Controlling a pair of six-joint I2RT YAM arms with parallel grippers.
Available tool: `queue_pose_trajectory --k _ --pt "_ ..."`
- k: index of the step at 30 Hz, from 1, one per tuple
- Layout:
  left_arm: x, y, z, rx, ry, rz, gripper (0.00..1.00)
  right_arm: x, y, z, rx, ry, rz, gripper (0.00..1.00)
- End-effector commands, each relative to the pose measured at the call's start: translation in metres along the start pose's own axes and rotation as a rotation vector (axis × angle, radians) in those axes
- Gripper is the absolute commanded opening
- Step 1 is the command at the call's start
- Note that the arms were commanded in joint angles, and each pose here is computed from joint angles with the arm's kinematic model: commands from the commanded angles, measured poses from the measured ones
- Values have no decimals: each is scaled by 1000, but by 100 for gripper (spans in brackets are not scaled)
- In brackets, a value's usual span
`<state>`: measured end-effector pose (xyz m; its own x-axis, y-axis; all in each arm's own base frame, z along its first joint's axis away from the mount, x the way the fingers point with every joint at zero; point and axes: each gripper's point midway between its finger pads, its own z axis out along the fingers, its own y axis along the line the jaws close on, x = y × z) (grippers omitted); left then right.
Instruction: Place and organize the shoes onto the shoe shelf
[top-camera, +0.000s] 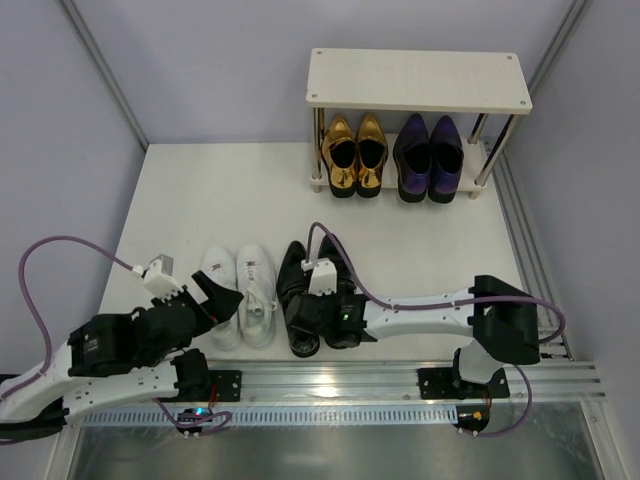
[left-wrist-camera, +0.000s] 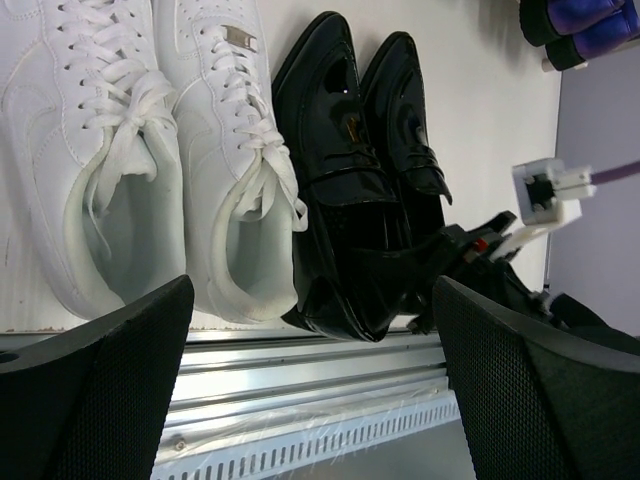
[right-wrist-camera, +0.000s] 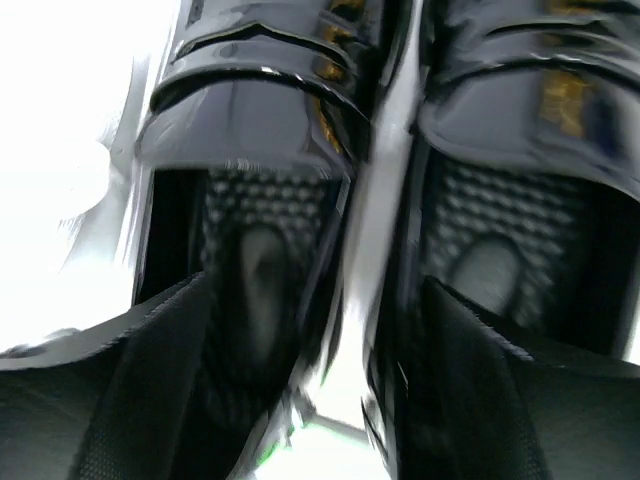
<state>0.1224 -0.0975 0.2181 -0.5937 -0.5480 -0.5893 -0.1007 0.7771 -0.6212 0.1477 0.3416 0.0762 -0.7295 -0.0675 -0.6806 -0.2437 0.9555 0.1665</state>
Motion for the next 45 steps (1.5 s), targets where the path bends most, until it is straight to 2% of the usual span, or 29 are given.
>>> queue_pose_trajectory --k 1,3,5,6,7,8,10,11,18,25,32,38,43,45 --pt "-7 2 -4 -4 -16 -14 100 21 12 25 -29 55 -14 80" --pt "-7 2 -4 -7 -17 -13 100 28 12 33 -26 74 -25 76" --pt "-7 3 -5 -9 -13 -9 100 33 6 42 0 86 -35 62" --pt "-8 4 -6 -3 -17 -17 100 33 3 44 9 82 -33 53" --pt "-9 4 -7 -2 -17 -18 100 35 -3 47 24 81 -33 38" --pt "-9 5 -7 0 -18 -20 100 34 -8 49 40 79 -28 27" --pt "-10 7 -8 1 -21 -21 100 34 -15 50 56 77 -28 15" --pt "-11 7 -9 2 -25 -23 100 34 -18 51 64 77 -28 4" --pt "-14 10 -11 12 -32 -38 100 13 -19 34 46 25 -42 4" --pt "-14 7 -9 12 -39 -29 100 -70 -31 -36 10 -188 21 4" --pt "-15 -2 -6 20 -49 -7 100 -146 -71 -113 73 -389 31 4" --pt "-10 -9 0 17 -41 25 99 -247 -119 -206 132 -646 68 4" --pt "-8 -17 3 24 -35 28 100 -324 -175 -266 294 -828 88 4" --pt "-8 -20 3 31 -34 26 100 -348 -199 -277 371 -863 107 4"
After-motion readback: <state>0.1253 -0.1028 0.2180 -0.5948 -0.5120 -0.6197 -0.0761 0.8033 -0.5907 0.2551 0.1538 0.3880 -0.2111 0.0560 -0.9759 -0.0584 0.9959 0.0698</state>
